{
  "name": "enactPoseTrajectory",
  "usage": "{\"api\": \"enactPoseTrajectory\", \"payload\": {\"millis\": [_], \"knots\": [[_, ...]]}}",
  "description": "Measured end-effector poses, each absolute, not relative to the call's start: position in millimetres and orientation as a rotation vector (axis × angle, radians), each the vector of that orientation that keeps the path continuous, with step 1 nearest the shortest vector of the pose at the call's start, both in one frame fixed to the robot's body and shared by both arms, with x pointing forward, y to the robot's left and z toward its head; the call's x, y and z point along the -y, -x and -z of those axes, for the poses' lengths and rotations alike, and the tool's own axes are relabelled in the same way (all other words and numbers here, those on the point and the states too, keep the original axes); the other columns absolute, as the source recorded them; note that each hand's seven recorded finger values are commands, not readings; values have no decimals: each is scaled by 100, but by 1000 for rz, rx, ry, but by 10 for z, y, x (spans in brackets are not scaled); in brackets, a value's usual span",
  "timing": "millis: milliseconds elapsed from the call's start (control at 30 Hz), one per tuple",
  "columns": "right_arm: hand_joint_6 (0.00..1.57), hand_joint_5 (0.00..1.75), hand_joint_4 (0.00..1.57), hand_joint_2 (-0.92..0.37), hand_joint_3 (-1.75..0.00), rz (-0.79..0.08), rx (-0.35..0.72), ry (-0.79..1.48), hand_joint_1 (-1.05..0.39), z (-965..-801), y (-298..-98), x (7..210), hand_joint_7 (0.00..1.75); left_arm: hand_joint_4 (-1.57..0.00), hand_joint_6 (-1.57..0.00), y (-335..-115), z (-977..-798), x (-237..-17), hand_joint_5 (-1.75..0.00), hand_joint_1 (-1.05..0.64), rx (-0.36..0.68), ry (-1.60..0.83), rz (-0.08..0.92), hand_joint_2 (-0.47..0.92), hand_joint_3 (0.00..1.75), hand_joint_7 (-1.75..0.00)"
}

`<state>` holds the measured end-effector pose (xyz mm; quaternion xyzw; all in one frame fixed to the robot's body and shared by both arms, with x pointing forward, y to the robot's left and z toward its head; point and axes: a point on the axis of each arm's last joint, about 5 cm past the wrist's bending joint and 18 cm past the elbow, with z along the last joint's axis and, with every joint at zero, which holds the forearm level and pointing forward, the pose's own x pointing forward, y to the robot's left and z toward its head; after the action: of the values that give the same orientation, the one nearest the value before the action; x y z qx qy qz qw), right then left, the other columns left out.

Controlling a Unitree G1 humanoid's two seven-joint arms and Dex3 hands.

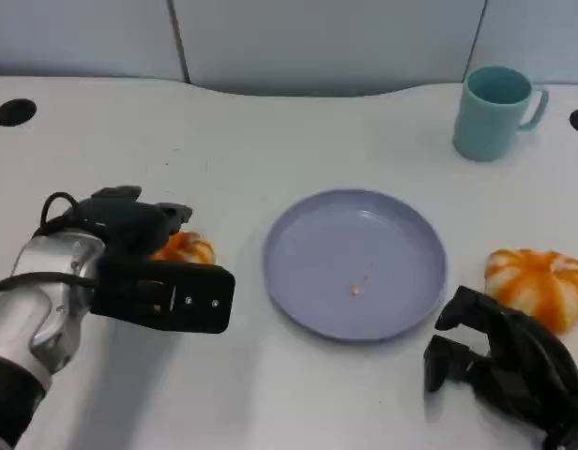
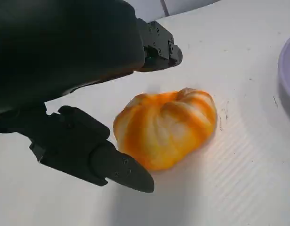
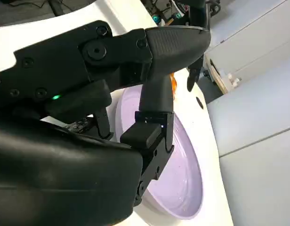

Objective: Grasp the bread from the table and place it into the plate.

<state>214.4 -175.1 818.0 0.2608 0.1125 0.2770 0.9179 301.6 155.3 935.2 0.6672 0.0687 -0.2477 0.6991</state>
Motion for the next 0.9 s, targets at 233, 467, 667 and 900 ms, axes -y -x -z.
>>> {"api": "enactPoseTrajectory", "payload": {"millis": [233,467,667,900], "knots": [[65,160,74,-92,-25,-557,-240,-535,-55,-8192,-2130,1754,127,-3,-11,-3071,-9169,-1535,-2,-38,-229,-1481,570,69,1,-2],[65,160,75,-92,-25,-561,-235,-542,-55,-8187,-2109,1755,126,-3,-13,-3204,-9032,-1485,-2,-34,-304,-1475,527,71,0,-2],[65,161,75,-92,-25,-564,-232,-540,-55,-8184,-2106,1761,127,-4,-15,-3231,-9027,-1436,-3,-35,-286,-1489,524,70,0,-2],[66,159,76,-92,-25,-576,-228,-541,-55,-8174,-2102,1770,127,-5,-14,-3245,-9033,-1410,-3,-39,-294,-1501,527,72,0,-1]]}}
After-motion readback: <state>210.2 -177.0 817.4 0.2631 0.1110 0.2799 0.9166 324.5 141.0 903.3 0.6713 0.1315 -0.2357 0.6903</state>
